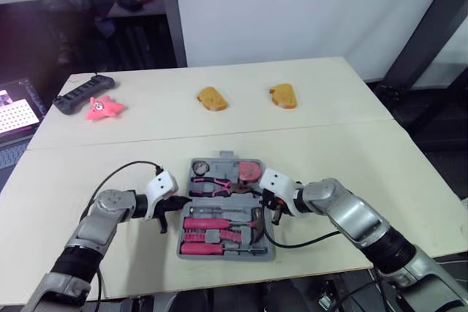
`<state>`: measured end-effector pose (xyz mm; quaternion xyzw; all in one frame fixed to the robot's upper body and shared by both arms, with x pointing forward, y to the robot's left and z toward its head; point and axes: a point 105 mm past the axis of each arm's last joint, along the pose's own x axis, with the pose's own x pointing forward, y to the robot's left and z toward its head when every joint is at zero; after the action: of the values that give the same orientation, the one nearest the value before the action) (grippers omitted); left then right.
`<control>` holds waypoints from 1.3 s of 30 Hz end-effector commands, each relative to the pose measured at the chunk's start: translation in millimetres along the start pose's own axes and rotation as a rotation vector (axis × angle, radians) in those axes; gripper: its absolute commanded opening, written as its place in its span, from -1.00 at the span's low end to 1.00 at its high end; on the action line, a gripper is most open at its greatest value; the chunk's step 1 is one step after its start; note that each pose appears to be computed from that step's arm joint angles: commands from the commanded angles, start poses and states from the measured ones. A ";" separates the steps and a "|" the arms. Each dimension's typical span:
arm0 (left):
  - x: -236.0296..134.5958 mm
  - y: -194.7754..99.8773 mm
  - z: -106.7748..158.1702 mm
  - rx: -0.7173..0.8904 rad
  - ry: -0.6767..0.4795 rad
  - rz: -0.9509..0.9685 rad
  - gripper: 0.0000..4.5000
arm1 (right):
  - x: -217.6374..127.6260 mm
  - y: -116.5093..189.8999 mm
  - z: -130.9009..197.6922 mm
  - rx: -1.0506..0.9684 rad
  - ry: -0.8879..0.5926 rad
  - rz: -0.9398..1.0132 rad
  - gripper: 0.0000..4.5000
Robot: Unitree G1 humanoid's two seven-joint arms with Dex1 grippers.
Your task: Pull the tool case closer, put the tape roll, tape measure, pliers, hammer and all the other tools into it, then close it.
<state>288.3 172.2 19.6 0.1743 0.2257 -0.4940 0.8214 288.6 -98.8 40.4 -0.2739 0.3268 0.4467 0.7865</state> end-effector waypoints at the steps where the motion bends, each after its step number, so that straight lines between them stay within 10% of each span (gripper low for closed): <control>1: 4.8 -31.7 -10.3 -0.047 0.010 -0.094 -1.00 | -0.1 33.0 24.3 -0.064 -0.095 0.110 -0.99; 39: -2.1 -53.8 -15.3 -0.094 0.017 -0.043 -1.00 | -8.3 40.3 12.5 -0.046 -0.080 0.036 -0.99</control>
<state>244.6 173.9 15.2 0.1498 0.2498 -0.4735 0.8313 259.0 -94.2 35.6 -0.2755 0.3258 0.4434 0.7882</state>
